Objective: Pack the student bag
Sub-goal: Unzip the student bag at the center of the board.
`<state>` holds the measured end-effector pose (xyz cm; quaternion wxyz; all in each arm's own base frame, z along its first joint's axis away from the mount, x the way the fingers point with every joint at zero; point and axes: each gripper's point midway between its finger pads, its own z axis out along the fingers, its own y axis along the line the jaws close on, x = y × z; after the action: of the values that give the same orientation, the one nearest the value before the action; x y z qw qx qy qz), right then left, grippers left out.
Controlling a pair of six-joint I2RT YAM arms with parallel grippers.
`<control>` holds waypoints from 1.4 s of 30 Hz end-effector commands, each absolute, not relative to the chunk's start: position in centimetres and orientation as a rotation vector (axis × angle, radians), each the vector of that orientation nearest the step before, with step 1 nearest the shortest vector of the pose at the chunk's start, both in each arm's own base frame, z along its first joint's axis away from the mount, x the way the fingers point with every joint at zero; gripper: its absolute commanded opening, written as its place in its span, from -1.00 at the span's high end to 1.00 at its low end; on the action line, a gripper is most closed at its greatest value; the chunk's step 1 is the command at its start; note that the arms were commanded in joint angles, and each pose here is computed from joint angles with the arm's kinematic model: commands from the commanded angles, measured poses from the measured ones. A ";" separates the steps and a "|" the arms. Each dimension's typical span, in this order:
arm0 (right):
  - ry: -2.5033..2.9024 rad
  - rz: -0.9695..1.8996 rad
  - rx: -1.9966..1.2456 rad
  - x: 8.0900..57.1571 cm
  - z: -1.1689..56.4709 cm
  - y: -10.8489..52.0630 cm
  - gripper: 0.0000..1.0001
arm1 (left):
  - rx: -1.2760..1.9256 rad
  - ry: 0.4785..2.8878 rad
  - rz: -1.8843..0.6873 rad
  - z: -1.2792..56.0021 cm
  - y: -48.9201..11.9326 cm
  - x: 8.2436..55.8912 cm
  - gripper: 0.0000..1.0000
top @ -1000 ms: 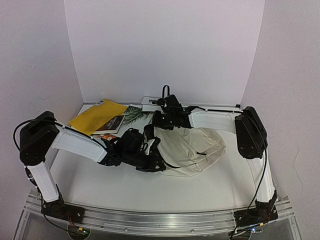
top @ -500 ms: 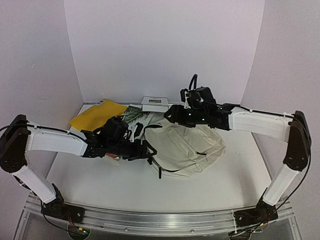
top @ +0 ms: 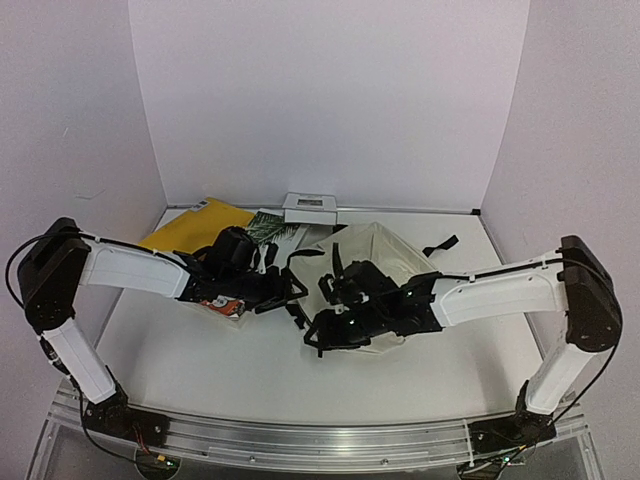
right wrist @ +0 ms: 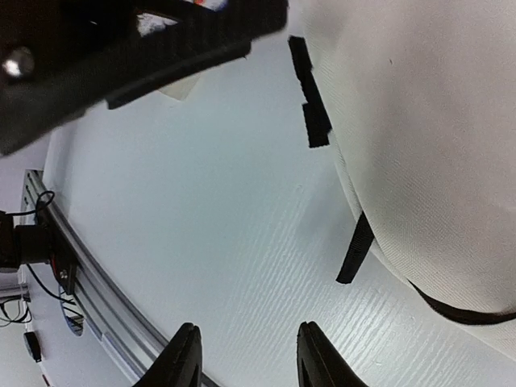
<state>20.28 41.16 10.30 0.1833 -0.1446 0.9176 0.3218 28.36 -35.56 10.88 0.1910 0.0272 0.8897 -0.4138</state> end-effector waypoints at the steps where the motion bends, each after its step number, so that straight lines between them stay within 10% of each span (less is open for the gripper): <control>1: 2.629 0.713 -0.332 20.9 7.1 40.9 0.25 | 0.073 2.411 -1.238 13.3 -37.2 30.4 -0.36; 29: 2.633 0.347 -0.215 23.9 1.6 40.2 0.44 | 0.043 2.474 -1.175 9.7 -38.0 33.5 -0.11; 42: 2.602 0.259 -0.176 25.3 0.4 40.4 0.87 | 0.054 2.479 -1.159 9.5 -38.0 33.7 0.76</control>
<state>24.21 40.67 0.87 0.2354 -0.0786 0.9613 0.1199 32.66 -37.28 7.99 0.1823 0.0112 0.8963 -0.4041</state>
